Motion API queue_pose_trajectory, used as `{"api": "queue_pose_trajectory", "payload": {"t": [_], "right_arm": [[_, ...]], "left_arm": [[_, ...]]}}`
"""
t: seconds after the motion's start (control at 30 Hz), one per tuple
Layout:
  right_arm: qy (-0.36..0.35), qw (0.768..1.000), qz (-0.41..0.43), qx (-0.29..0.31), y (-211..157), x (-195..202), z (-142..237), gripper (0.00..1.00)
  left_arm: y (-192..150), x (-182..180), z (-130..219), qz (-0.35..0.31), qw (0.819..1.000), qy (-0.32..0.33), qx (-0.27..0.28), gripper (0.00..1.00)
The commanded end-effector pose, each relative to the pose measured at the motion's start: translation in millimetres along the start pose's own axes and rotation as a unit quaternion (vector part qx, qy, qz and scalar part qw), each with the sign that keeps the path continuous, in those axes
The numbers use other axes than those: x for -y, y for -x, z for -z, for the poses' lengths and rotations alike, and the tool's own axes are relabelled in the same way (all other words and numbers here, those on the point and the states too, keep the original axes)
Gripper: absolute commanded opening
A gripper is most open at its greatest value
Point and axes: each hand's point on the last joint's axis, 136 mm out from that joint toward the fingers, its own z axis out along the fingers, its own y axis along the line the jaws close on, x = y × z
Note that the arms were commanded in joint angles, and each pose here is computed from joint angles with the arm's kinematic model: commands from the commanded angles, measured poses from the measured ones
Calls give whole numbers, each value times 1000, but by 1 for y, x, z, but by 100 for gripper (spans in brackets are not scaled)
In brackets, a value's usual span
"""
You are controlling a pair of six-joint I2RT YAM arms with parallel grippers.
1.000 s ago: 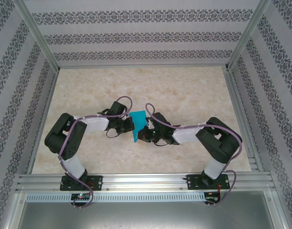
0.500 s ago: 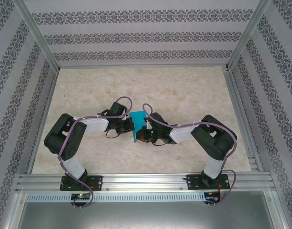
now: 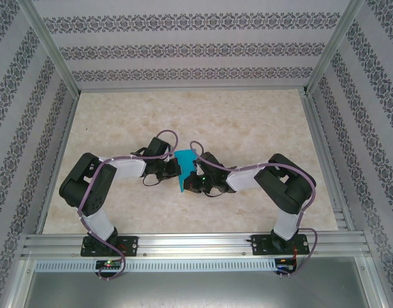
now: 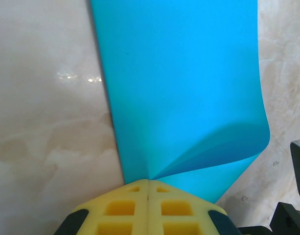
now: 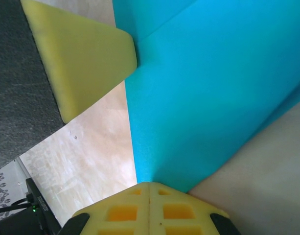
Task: Fold a paper plane with a square sheet of paper (pick it up from the middle)
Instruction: Third fold the triangle at the center of the table.
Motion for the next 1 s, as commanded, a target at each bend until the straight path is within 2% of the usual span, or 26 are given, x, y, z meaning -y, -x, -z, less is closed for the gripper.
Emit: {"api": "queue_pose_trajectory", "payload": {"t": [0.0,0.17,0.57,0.8,0.97], "right_arm": [[2,999,33,9,0,-14,7,4],[10,999,51,0,-5,-26,6,4],[-38,998,31,-31,-11,-5,-11,4],[12,997,54,52,27,-42,36,6],[-21,996,37,79,47,-13,53,8]], "left_arm": [[-40,-73,-10,37,990,133,-42,0],[-40,-73,-11,38,990,133,-42,0],[-40,-73,-11,39,990,131,-41,0],[-38,-70,-9,35,990,131,-40,0],[-36,-69,-9,33,990,131,-40,0]]}}
